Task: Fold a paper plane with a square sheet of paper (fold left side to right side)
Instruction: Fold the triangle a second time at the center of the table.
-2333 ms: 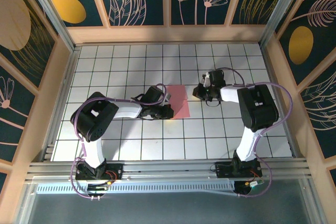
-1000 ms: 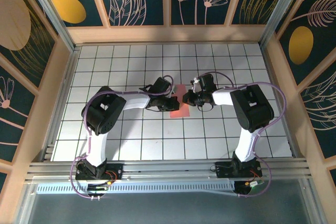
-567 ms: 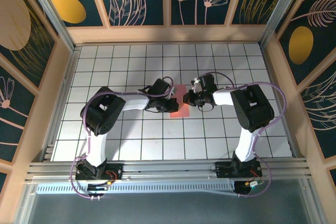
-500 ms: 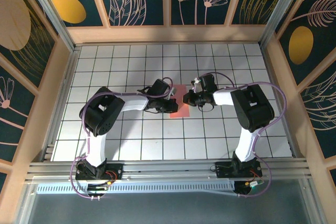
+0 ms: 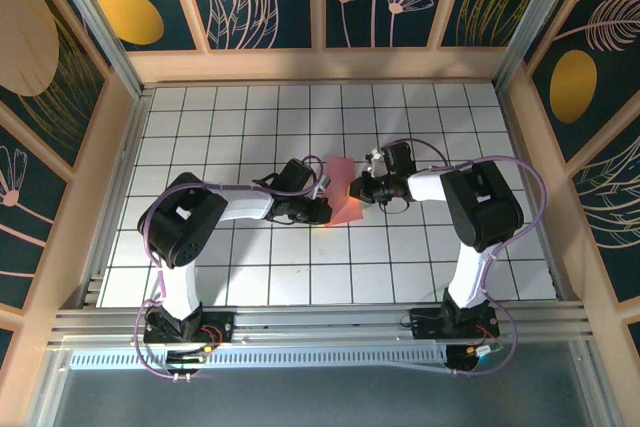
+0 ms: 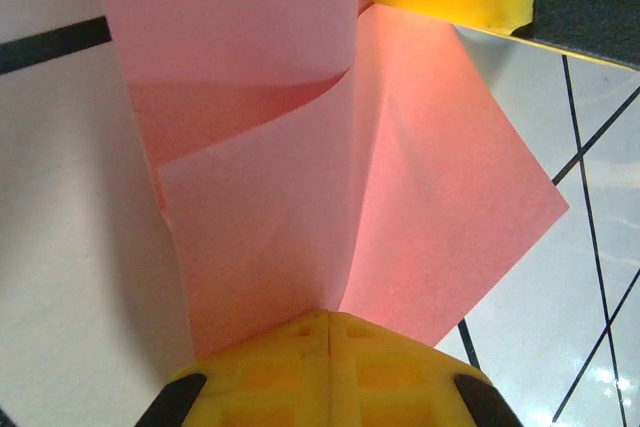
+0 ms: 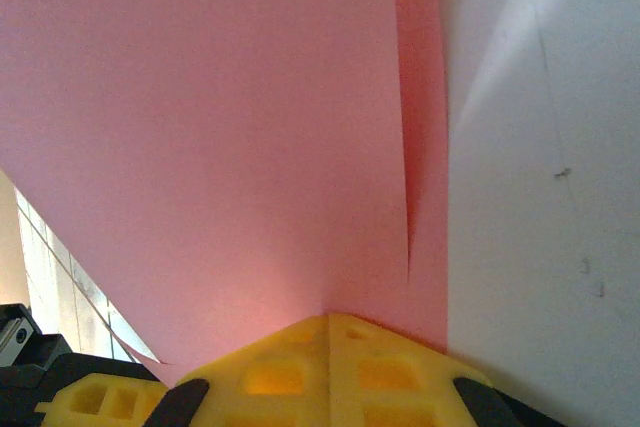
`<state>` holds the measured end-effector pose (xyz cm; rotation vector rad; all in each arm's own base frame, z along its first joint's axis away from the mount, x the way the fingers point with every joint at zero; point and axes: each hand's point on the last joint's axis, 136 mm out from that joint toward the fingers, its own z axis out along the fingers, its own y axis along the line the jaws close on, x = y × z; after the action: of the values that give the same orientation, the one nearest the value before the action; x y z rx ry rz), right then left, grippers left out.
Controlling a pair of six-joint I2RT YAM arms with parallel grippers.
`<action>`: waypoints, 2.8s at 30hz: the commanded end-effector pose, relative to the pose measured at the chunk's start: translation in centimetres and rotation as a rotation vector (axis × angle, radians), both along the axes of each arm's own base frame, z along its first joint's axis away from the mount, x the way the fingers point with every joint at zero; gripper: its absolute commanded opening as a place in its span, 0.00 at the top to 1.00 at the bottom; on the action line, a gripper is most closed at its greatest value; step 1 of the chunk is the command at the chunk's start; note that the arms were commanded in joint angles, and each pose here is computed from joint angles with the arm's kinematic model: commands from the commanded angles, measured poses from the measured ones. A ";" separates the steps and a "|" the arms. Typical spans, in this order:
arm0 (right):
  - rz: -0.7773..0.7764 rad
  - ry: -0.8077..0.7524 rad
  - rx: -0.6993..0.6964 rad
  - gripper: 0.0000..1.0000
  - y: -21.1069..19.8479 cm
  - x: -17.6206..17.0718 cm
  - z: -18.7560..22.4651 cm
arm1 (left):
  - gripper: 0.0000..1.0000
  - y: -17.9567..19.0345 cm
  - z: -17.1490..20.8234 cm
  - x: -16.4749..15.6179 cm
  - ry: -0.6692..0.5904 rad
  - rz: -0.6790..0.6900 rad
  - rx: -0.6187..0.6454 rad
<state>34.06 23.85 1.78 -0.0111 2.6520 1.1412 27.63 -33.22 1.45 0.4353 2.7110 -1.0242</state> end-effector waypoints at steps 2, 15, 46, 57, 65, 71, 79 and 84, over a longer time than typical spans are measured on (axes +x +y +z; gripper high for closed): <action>-0.046 0.087 -0.111 1.00 -2.8 -1.3 -3.5 | 0.96 -0.4 -0.1 -0.2 0.034 -0.012 0.026; -0.069 -0.114 -0.039 0.84 -2.7 1.3 3.9 | 0.95 -3.1 3.0 3.5 -0.048 0.020 -0.046; 0.004 -0.075 -0.026 1.00 0.3 0.4 1.8 | 0.93 0.0 4.7 3.7 -0.028 0.186 -0.150; -0.001 -0.071 -0.055 1.00 0.0 0.8 1.2 | 0.93 -1.0 2.8 5.6 -0.024 0.202 -0.129; -0.018 -0.114 -0.066 0.96 -0.5 1.0 2.8 | 0.93 -0.4 1.1 5.4 -0.009 0.218 -0.088; -0.008 -0.113 -0.049 0.96 -0.5 -0.1 3.5 | 0.93 0.0 0.0 5.5 0.004 0.236 -0.060; 0.026 -0.070 0.012 0.99 1.6 -2.3 3.1 | 0.94 0.2 -1.1 5.4 0.035 0.269 -0.048; 0.020 -0.062 0.006 0.99 2.1 -2.1 2.4 | 0.94 0.5 -1.4 5.2 0.038 0.268 -0.039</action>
<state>31.55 25.57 4.20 -0.0862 2.6177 1.1141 32.70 -33.31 1.55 0.0784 2.6580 -1.0538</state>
